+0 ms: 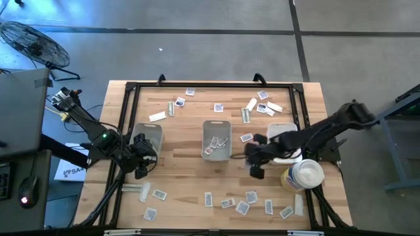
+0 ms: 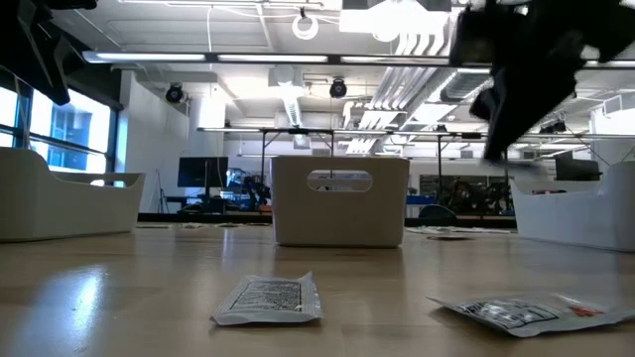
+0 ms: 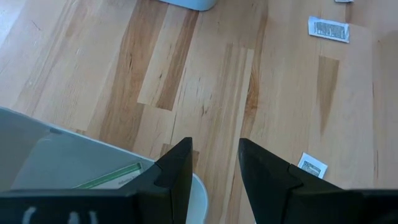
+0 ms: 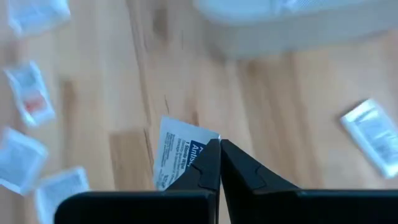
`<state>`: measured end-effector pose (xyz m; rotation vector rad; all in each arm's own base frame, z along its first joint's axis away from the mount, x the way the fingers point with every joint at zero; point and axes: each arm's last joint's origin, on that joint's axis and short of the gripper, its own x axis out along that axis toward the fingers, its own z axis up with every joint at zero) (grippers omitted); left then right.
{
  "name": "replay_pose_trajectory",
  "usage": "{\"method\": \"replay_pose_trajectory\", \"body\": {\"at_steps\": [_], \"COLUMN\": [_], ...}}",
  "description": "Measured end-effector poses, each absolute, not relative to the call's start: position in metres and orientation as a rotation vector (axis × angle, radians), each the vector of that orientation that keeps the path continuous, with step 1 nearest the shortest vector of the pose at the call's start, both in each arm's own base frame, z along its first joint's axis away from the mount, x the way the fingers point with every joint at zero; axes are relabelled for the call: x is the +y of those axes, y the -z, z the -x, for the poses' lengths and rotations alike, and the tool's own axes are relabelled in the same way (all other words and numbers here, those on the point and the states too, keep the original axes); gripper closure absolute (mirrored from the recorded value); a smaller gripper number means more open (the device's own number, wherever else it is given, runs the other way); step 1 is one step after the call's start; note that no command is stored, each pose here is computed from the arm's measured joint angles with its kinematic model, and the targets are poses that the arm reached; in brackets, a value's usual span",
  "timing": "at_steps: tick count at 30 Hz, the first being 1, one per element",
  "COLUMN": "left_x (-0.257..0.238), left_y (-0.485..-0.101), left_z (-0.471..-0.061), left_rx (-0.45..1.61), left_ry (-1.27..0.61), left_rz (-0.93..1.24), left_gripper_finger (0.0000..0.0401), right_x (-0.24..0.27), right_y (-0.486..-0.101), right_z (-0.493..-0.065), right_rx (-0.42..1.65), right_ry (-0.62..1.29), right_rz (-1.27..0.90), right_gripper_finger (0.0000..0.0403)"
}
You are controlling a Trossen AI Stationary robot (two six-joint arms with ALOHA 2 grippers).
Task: Pick & Place First Aid Supplies
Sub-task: Put the alcohol pad into the white bin
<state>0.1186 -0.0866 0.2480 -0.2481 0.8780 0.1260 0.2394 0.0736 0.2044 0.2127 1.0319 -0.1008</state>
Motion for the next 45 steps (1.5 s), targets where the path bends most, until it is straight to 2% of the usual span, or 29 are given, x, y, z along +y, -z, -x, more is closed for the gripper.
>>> {"method": "replay_pose_trajectory", "body": {"at_steps": [9,18,25,30,39,45], "left_x": [-0.087,-0.087,-0.087,-0.087,-0.087,-0.087], "left_y": [-0.248,-0.248,-0.248,-0.248,-0.248,-0.248], "left_z": [-0.119,-0.119,-0.119,-0.119,-0.119,-0.119], "left_rx": [0.878,0.878,0.878,0.878,0.878,0.878], "left_ry": [-0.126,-0.126,-0.126,-0.126,-0.126,-0.126], "left_rz": [0.248,0.248,0.248,0.248,0.248,0.248], "left_gripper_finger": [0.0273,0.0273,0.0273,0.0273,0.0273,0.0273], "right_x": [0.043,0.014,0.006,0.006,0.006,0.004], "right_y": [-0.247,-0.239,-0.194,-0.184,-0.197,-0.226], "right_z": [-0.176,-0.142,-0.133,-0.131,-0.134,-0.14], "right_rx": [1.046,1.25,1.374,1.375,1.36,1.3], "right_ry": [0.299,0.578,0.598,0.593,0.605,0.625], "right_rz": [-0.174,-0.215,-0.359,-0.382,-0.368,-0.319], "right_gripper_finger": [0.0402,0.0402,0.0402,0.0401,0.0352,0.0329]}}
